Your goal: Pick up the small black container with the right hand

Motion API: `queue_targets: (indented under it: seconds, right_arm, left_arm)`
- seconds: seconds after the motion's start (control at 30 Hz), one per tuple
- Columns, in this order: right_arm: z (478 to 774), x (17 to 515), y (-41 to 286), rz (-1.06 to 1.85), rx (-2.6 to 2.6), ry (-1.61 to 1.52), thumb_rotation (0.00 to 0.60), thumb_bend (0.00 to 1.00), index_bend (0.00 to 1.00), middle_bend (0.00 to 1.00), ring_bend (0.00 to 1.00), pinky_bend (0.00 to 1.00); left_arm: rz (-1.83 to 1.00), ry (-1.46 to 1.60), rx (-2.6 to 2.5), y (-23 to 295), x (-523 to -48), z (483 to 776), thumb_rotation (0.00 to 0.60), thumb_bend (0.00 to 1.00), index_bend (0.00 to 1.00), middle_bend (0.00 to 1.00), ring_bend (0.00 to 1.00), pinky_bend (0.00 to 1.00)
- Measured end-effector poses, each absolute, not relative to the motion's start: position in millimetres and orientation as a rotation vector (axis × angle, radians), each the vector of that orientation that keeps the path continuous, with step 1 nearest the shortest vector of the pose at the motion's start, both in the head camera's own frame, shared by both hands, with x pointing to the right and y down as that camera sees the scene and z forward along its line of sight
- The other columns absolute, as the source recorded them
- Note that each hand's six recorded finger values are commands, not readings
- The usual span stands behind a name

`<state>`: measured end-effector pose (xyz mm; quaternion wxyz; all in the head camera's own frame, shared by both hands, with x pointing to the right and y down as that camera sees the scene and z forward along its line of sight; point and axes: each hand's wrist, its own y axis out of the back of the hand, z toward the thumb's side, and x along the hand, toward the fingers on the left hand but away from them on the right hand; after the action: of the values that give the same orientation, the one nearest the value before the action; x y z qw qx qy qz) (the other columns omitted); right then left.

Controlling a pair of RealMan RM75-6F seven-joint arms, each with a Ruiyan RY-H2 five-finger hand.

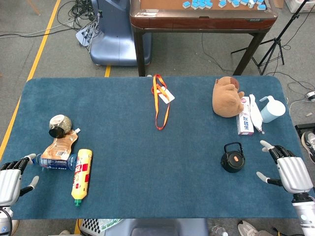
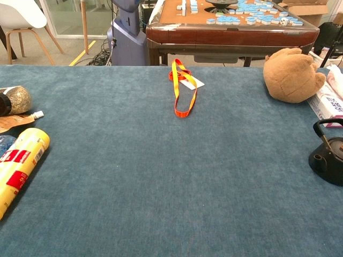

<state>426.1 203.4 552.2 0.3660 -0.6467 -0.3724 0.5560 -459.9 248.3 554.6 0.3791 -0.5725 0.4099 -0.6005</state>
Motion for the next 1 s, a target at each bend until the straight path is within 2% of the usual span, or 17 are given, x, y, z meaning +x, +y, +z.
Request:
queue_targets:
  seconds: [0.47, 0.67, 0.77, 1.0]
  right_arm:
    - [554.5, 408.1, 186.7, 1.374, -1.724, -0.894, 0.600, 0.15, 0.16, 0.33, 0.23, 0.34]
    - [562.0, 386.3, 174.5, 1.318, -1.828, -0.804, 0.600, 0.45, 0.16, 0.33, 0.23, 0.34]
    - [568.0, 374.0, 166.8, 1.289, -1.871, -0.752, 0.600, 0.54, 0.16, 0.33, 0.23, 0.34]
    - [590.3, 353.8, 149.7, 1.267, -1.945, -0.671, 0.600, 0.56, 0.16, 0.36, 0.25, 0.34]
  left_arm:
    - [-1.544, 1.051, -1.464, 252.9, -463.2, 554.3, 0.600, 0.25, 0.26, 0.38, 0.38, 0.33]
    - [-1.547, 1.057, -1.463, 255.0, -464.5, 553.5, 0.600, 0.25, 0.26, 0.38, 0.39, 0.33]
    - [-1.553, 1.058, -1.463, 256.3, -466.0, 553.9, 0.600, 0.25, 0.26, 0.38, 0.39, 0.33]
    - [-1.562, 1.057, -1.467, 258.1, -466.5, 555.4, 0.600, 0.25, 0.26, 0.38, 0.39, 0.33]
